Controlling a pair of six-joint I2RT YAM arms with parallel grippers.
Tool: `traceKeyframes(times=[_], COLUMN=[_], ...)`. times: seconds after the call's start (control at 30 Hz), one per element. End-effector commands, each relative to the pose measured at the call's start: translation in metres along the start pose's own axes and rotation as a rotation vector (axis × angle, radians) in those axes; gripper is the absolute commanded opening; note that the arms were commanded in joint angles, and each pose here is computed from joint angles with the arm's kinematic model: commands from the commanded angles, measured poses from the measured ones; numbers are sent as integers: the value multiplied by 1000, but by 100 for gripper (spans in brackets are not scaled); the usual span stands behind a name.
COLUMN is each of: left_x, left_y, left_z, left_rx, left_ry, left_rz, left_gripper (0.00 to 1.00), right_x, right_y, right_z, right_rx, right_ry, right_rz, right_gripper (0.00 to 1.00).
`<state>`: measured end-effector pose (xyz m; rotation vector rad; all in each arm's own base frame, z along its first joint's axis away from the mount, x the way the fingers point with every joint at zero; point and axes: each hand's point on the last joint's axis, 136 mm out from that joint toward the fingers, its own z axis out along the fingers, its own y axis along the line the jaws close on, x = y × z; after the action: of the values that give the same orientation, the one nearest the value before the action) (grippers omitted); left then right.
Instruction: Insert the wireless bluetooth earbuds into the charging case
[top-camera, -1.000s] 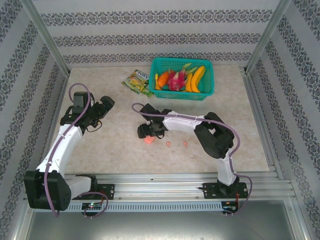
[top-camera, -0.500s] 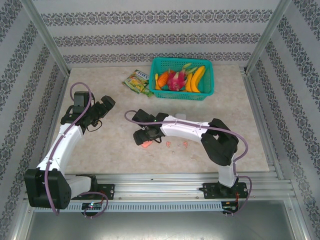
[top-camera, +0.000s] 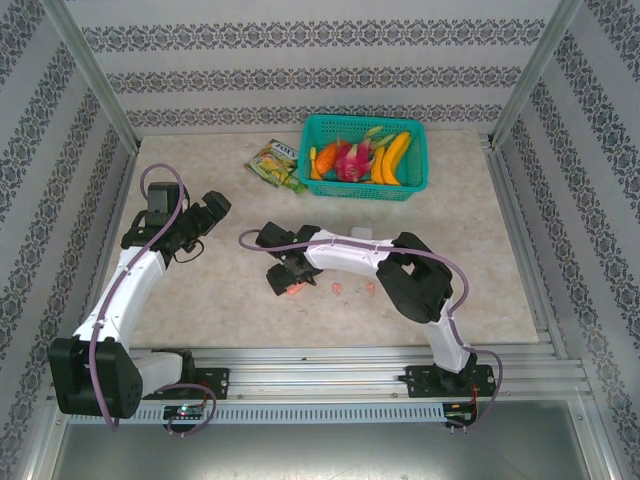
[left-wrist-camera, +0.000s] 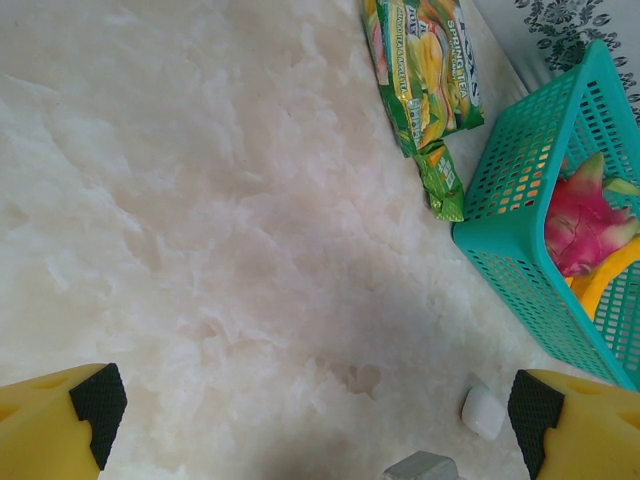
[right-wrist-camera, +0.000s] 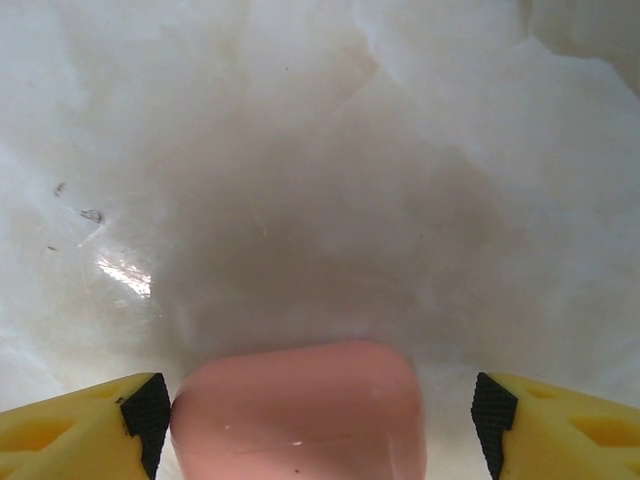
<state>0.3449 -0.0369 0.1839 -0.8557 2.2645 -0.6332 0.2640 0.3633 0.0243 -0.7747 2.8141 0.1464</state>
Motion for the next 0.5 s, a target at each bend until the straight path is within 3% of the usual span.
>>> traceKeyframes(times=[0.0, 0.47], left_x=[-13, -11], left_y=[-9, -8], left_z=[-5, -3], left_rx=[25, 28], left_ry=[-35, -31], left_rz=[25, 20], left_gripper=[100, 100], right_x=[8, 27], right_y=[-1, 7], right_z=[6, 9], right_rx=[32, -2], right_ry=[37, 44], right_rz=[-36, -20], right_gripper=[79, 77])
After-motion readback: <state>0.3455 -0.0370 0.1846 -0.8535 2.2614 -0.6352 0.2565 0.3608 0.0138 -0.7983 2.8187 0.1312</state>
